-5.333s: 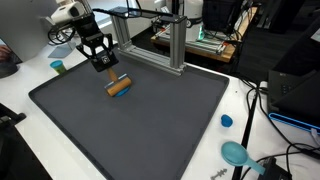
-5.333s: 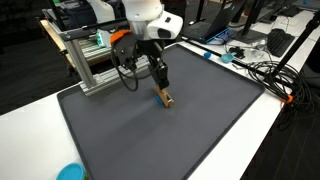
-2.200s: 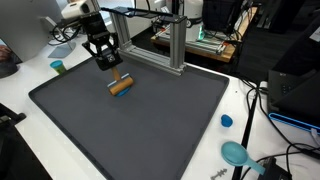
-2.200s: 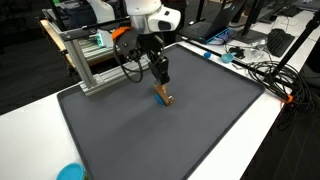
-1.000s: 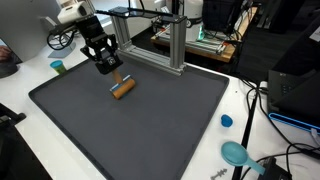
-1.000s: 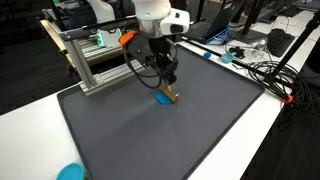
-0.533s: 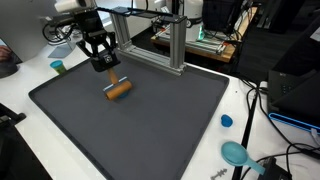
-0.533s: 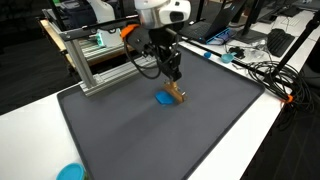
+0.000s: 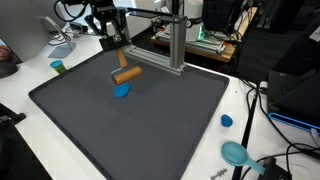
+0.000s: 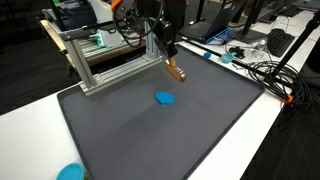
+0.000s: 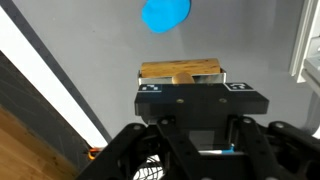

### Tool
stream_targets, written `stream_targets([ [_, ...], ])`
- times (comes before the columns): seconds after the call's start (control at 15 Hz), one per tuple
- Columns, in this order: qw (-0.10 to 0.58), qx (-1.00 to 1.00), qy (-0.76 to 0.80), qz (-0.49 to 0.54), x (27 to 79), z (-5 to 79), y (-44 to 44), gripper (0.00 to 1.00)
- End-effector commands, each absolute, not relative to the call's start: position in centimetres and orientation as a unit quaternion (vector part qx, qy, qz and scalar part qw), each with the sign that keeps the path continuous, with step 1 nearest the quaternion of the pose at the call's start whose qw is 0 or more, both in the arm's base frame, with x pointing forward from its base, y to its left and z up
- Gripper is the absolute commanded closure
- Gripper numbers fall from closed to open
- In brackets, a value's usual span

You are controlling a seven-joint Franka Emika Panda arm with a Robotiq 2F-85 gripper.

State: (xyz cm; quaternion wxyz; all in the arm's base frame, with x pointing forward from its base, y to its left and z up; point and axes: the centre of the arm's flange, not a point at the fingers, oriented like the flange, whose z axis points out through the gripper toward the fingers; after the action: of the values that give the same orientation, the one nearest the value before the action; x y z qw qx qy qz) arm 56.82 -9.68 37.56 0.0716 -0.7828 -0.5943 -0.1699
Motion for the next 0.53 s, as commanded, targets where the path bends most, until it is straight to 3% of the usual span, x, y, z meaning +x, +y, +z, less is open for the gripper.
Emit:
stream_targets([
  [0.0, 0.027, -0.816, -0.533, -0.224, 56.7, 36.8, -11.1, 0.78],
  [0.13, -0.001, -0.836, -0.499, -0.230, 56.4, 36.9, -12.4, 0.78],
  [0.47, 0.045, -0.847, -0.506, -0.159, 56.5, 34.1, -11.5, 0.78],
])
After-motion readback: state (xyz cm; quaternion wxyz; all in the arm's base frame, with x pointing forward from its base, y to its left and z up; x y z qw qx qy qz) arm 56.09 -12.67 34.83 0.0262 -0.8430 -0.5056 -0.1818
